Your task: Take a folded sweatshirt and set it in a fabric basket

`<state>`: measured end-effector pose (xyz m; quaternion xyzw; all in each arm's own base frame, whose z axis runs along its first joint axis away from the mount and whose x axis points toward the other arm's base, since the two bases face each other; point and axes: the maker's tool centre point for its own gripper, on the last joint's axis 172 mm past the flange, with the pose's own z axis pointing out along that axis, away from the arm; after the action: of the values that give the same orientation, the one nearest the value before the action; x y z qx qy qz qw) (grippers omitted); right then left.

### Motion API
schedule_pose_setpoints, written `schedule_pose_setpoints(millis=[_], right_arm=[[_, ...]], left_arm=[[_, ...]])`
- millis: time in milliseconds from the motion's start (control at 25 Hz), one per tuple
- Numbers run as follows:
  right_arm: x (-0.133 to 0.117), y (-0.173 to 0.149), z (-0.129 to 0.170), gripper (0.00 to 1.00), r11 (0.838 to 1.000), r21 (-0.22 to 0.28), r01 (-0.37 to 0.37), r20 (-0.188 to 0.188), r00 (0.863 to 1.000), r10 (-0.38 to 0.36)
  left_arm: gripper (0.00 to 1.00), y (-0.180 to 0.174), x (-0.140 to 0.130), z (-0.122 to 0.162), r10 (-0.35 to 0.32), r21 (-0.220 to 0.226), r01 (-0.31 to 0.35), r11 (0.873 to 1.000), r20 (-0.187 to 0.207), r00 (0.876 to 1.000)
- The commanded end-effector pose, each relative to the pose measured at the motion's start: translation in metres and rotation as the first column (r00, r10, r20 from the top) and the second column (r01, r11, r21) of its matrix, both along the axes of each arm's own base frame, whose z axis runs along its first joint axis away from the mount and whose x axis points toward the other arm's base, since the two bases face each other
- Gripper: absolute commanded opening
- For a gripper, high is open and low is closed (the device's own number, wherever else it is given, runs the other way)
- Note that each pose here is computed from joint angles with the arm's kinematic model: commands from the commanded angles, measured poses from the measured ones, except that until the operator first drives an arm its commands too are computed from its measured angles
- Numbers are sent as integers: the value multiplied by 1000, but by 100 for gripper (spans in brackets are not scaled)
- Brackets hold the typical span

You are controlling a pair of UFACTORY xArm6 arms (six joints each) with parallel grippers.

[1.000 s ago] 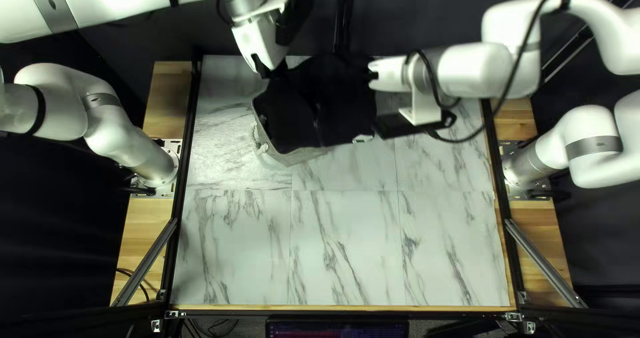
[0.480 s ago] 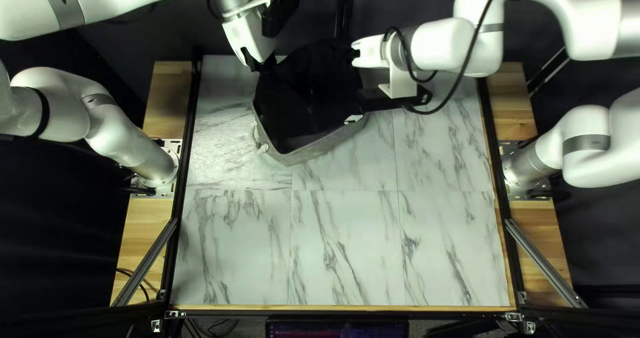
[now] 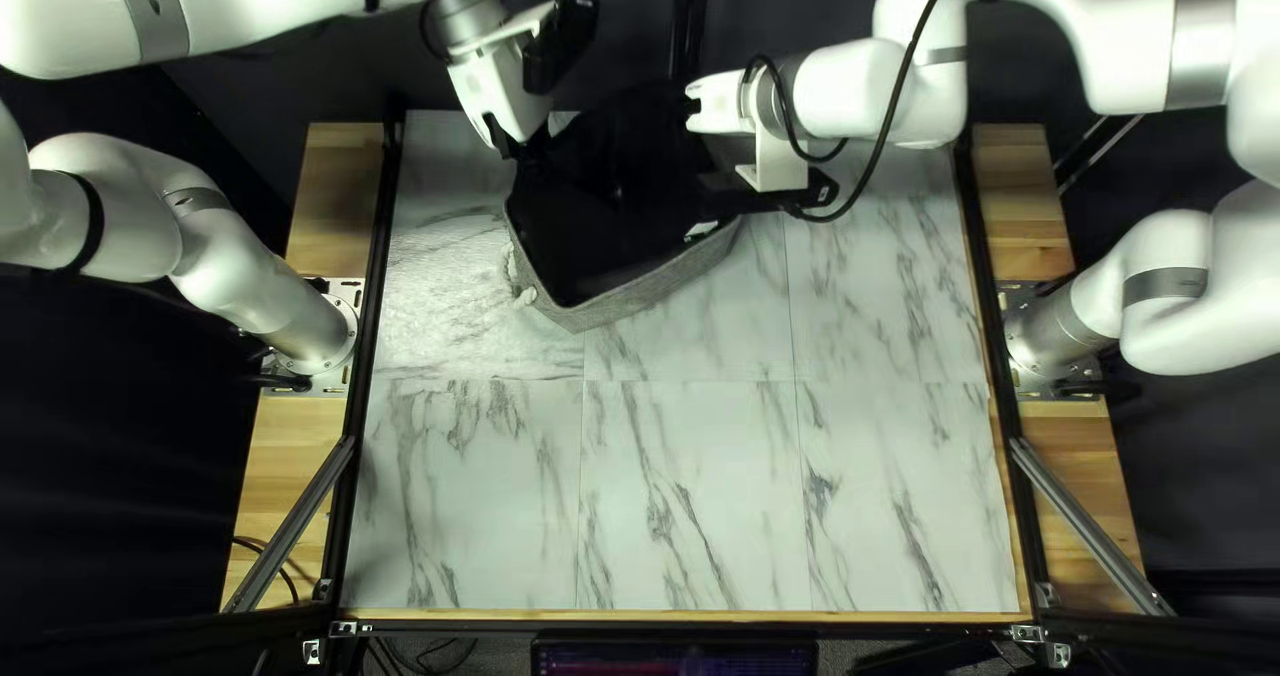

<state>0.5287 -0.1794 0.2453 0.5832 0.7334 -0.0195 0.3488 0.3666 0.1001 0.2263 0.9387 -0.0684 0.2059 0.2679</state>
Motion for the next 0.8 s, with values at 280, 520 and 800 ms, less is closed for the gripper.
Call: schedule_pose_setpoints(millis=[280, 520, 800], right_arm=[[-10, 13, -39, 0, 998, 58, -8, -13, 1000, 9], [-6, 8, -60, 0, 996, 86, -8, -23, 1000, 10], [-7, 7, -80, 0, 992, 122, -12, -28, 999, 16]], left_arm=[[0, -14, 4, -33, 0, -9, 0, 1000, -26, 1000], [0, -17, 9, -71, -5, -25, 4, 1000, -56, 998], [0, -20, 3, -80, -1, -26, -1, 1000, -55, 998]])
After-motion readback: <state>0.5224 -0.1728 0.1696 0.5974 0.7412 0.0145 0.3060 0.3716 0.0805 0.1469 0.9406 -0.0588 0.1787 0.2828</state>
